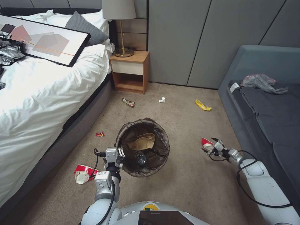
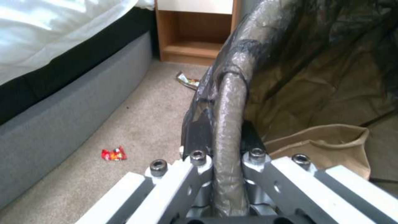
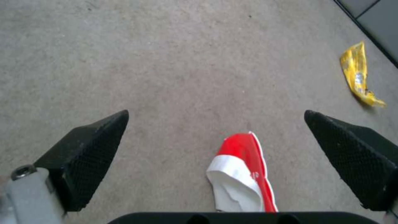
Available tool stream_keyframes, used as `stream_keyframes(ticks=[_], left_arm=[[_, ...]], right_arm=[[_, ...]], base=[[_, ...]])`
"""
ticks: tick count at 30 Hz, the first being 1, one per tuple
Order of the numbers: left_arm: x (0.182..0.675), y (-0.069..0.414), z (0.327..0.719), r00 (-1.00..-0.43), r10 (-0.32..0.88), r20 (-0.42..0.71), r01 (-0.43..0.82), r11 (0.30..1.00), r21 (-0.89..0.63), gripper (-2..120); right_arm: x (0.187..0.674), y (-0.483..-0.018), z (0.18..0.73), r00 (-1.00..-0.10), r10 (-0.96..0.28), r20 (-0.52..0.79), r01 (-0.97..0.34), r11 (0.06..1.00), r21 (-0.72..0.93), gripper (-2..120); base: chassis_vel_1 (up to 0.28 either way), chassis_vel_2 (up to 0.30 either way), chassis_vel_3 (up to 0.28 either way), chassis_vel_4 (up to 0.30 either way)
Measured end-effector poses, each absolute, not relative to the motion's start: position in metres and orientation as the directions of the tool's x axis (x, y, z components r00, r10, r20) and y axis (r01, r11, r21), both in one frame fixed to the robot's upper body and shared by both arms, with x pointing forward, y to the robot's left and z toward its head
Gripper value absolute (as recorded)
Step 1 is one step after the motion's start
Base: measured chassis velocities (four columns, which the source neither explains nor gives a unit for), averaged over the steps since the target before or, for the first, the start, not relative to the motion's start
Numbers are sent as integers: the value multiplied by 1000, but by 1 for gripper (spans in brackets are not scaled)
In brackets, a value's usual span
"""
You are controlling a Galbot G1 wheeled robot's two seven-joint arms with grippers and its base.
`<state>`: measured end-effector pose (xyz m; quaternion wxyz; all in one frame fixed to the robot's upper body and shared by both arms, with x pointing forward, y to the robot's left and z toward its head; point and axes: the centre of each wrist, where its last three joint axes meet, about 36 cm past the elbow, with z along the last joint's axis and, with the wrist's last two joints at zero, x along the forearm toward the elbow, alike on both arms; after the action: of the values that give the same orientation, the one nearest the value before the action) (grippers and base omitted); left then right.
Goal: Pick up the trash bin, then pick up the garbage from the floor and place it into the trash bin.
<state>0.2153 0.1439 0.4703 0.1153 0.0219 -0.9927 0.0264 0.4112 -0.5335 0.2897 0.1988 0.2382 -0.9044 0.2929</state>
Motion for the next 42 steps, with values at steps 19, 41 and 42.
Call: stream_keyframes(ticks=[19,41,42], left_arm=[[215,144,470,-972,-37,230,-50,998,-47,0],[215,144,470,-972,-38,230,-50,998,-47,0],[215,144,470,-972,-38,230,-50,998,-47,0]], right_arm=[[412,-554,252,-787,-224,574,-504,770,-391,100],[414,-567,233,-839,-84,538,-301,895,-329,100],[416,-565,230,-840,-79,536,-288,903,-318,100]], base=[[0,0,0,0],[0,0,0,0],[0,0,0,0]])
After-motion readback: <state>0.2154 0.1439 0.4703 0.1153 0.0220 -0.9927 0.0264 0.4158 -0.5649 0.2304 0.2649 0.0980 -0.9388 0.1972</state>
